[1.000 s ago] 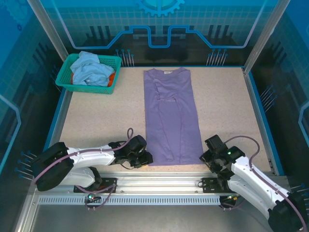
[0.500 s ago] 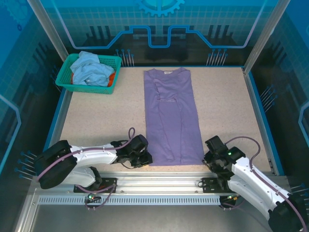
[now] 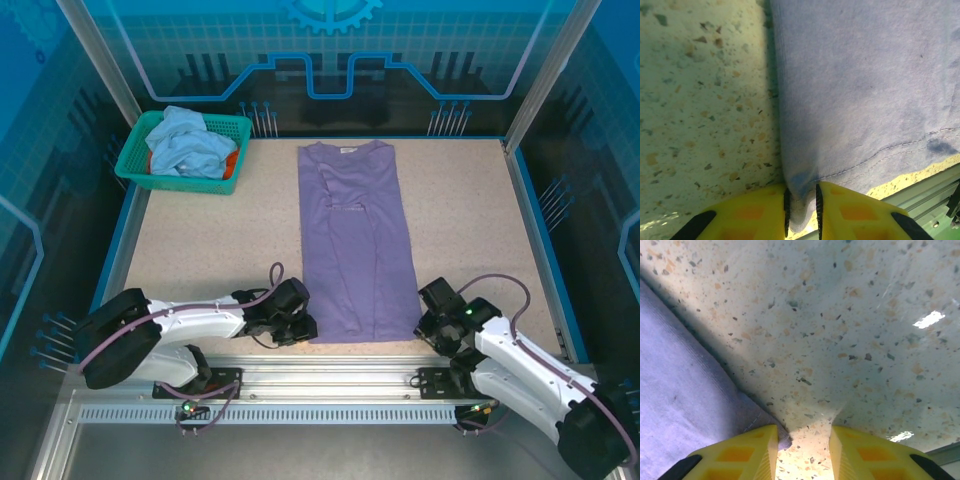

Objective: Fold and stack the t-shirts

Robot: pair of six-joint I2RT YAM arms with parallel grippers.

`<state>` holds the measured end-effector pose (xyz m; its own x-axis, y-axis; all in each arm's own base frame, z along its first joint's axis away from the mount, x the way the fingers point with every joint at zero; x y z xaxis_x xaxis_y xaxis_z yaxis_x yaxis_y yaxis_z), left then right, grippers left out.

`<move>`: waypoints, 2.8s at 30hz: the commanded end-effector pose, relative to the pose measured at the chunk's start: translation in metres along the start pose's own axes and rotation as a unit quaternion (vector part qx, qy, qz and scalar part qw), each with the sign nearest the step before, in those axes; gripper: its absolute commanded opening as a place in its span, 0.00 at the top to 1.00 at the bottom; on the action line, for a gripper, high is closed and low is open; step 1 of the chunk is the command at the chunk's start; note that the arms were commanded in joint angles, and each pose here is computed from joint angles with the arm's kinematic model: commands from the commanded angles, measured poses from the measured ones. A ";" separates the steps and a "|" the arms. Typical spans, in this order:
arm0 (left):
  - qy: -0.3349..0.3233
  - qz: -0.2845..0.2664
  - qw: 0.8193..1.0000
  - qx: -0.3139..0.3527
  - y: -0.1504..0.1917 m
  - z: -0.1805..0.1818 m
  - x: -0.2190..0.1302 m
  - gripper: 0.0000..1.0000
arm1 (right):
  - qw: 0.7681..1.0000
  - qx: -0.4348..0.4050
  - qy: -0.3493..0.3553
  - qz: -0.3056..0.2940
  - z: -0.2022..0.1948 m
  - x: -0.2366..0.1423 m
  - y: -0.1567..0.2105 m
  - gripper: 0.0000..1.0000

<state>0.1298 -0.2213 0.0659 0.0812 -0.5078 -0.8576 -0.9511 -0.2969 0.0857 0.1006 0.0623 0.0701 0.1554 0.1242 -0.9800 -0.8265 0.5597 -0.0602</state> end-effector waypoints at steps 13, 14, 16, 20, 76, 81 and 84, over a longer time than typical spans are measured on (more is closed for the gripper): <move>-0.028 -0.026 0.999 0.012 -0.005 0.009 -0.002 0.78 | 0.998 -0.028 -0.038 -0.043 0.016 -0.024 -0.006 0.67; -0.028 -0.026 0.999 0.012 -0.004 0.009 -0.003 0.77 | 0.998 -0.030 -0.031 -0.044 0.016 -0.026 -0.007 0.66; -0.029 -0.028 0.999 0.013 -0.004 0.010 -0.005 0.76 | 0.998 -0.031 -0.032 -0.045 0.017 -0.027 -0.007 0.66; -0.024 -0.031 0.999 0.015 -0.004 0.009 -0.006 0.76 | 0.999 -0.021 -0.021 -0.040 0.011 -0.020 -0.005 0.66; -0.027 -0.034 0.999 -0.028 0.003 0.075 -0.038 1.00 | 0.992 -0.122 0.015 -0.021 0.054 -0.001 0.043 1.00; -0.006 -0.048 0.999 -0.022 -0.005 0.056 -0.048 1.00 | 0.990 -0.135 -0.002 -0.038 0.064 -0.017 0.039 1.00; 0.017 -0.064 0.998 -0.015 -0.017 0.036 -0.059 1.00 | 0.990 -0.135 -0.018 -0.048 0.073 -0.031 0.030 1.00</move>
<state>0.1143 -0.1515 0.0753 0.1644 -0.4779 -0.8629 -0.9264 -0.3753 0.0314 0.1011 0.1386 0.0934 0.2015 0.1289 -0.9710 -0.9324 0.3288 -0.1499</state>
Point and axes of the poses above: each hand's point on the last joint's axis, 136 mm out from that joint toward the fingers, its own x axis out along the fingers, its own z axis along the line the jaws close on, y = z × x, the point moved 6 cm from there along -x, back along the fingers, and after that the axes turned 8 degrees about -x, right-handed, at the moved point
